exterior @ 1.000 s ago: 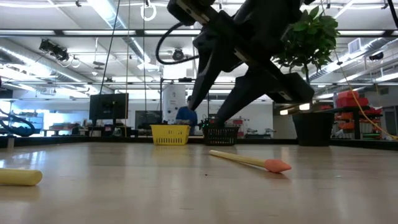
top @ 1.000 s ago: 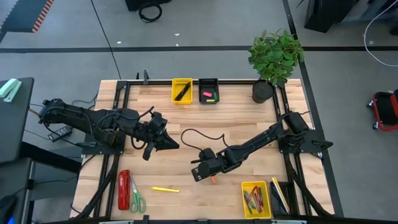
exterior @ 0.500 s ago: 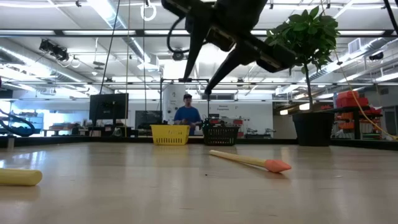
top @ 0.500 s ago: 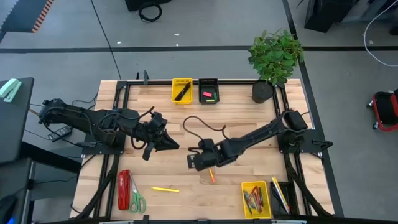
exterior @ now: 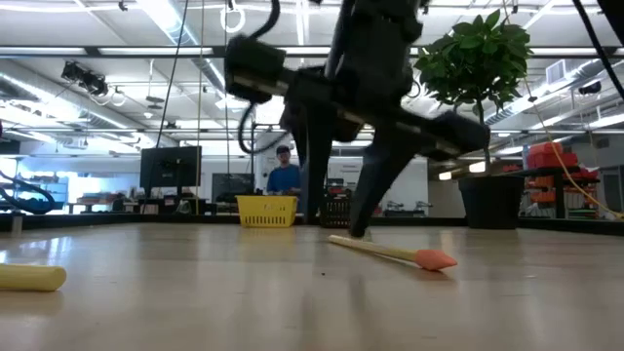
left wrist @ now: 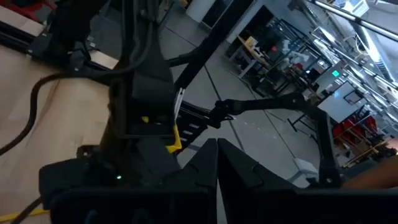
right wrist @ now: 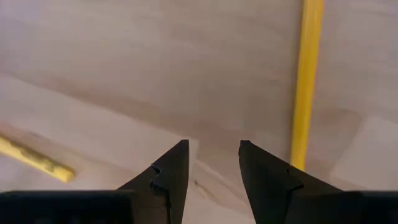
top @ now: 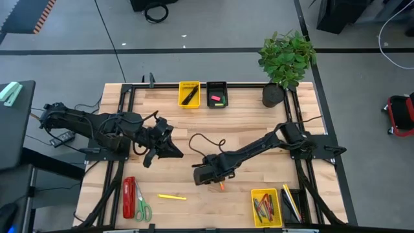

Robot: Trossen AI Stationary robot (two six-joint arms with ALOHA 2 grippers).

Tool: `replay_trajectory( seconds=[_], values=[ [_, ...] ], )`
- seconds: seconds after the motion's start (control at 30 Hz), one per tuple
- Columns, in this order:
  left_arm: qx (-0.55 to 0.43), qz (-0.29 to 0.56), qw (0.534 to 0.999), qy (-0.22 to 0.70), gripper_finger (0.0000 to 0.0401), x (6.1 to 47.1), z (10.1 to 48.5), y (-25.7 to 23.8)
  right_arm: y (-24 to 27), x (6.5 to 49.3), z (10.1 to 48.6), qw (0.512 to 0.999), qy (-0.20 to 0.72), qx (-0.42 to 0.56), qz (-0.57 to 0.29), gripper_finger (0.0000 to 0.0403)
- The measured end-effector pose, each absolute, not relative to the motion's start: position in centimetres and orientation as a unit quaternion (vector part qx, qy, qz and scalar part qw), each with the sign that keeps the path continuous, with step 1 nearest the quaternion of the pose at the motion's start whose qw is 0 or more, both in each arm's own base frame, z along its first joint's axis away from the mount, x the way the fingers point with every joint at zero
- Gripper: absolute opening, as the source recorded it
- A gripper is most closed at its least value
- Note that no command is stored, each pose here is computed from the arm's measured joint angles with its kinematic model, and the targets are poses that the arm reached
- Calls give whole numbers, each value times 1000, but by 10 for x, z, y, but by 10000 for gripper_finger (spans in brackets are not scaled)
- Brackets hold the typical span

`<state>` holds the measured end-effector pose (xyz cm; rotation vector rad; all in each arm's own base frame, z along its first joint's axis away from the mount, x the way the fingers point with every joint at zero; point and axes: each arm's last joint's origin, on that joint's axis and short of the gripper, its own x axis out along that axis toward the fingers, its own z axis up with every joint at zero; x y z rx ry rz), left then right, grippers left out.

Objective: Sort crayons/erasers/pens/pencils in bins
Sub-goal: Put the yellow pencil into the bottom black bin

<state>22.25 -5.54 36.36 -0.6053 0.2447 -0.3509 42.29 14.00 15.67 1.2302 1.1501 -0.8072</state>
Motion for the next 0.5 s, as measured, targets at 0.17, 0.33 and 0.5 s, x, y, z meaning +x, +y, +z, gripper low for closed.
replay_trajectory(
  seconds=[0.17,0.33,0.5],
  values=[
    [-296,-173,932,119,23,221,364,-56,136,421,172,601,509,480,-387,146],
    [-297,-174,931,120,19,219,365,-56,139,415,166,585,535,463,-397,147],
    [-297,-174,931,121,12,218,366,-56,143,416,151,576,554,453,-395,147]
  ],
)
